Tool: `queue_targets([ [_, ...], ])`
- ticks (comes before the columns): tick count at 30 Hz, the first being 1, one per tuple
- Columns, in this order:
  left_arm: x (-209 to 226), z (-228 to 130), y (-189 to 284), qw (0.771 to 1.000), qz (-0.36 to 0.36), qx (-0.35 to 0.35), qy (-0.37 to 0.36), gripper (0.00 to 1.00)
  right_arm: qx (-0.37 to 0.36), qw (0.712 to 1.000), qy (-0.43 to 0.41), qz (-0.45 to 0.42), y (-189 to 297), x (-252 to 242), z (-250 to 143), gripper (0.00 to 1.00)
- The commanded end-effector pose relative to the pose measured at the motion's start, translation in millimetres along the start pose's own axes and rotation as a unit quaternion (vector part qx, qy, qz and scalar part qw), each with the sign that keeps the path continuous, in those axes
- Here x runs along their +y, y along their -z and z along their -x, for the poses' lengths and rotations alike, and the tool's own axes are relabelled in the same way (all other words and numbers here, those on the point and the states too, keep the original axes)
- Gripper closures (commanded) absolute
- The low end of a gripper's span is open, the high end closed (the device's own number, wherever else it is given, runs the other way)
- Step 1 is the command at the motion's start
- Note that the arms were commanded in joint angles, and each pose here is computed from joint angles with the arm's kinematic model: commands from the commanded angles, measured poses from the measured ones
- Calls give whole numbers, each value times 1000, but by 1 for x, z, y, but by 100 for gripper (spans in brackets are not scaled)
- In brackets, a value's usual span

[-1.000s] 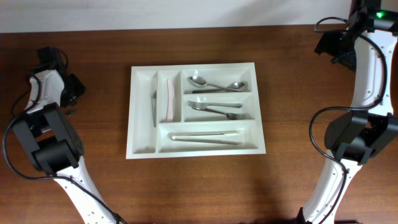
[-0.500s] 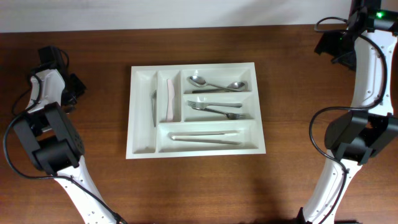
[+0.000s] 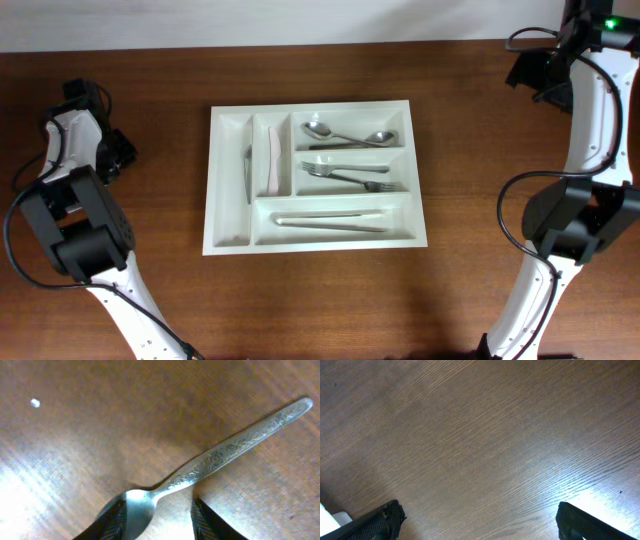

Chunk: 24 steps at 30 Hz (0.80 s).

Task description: Pack container

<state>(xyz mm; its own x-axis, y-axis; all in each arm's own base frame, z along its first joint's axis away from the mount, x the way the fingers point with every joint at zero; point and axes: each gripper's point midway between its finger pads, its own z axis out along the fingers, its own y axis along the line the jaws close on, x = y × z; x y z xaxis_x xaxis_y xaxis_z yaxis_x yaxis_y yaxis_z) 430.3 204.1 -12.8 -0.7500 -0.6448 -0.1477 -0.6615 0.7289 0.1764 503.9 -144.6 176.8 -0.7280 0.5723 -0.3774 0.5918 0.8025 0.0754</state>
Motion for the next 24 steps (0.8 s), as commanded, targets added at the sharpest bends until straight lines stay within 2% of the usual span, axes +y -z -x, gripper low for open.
queue_targets([
  [1, 22, -115, -99, 976, 62, 204, -53, 55, -12, 1000, -1, 5, 13, 3, 3, 1],
  [10, 27, -112, -99, 976, 75, 198, -59, 53, -12, 1000, -1, 5, 13, 3, 3, 1],
  [17, 28, -97, -95, 977, 73, 180, -89, 43, -12, 1000, -1, 5, 13, 3, 3, 1],
  [24, 27, -89, -88, 973, 65, 180, -129, 42, -12, 1000, -1, 5, 13, 3, 3, 1],
])
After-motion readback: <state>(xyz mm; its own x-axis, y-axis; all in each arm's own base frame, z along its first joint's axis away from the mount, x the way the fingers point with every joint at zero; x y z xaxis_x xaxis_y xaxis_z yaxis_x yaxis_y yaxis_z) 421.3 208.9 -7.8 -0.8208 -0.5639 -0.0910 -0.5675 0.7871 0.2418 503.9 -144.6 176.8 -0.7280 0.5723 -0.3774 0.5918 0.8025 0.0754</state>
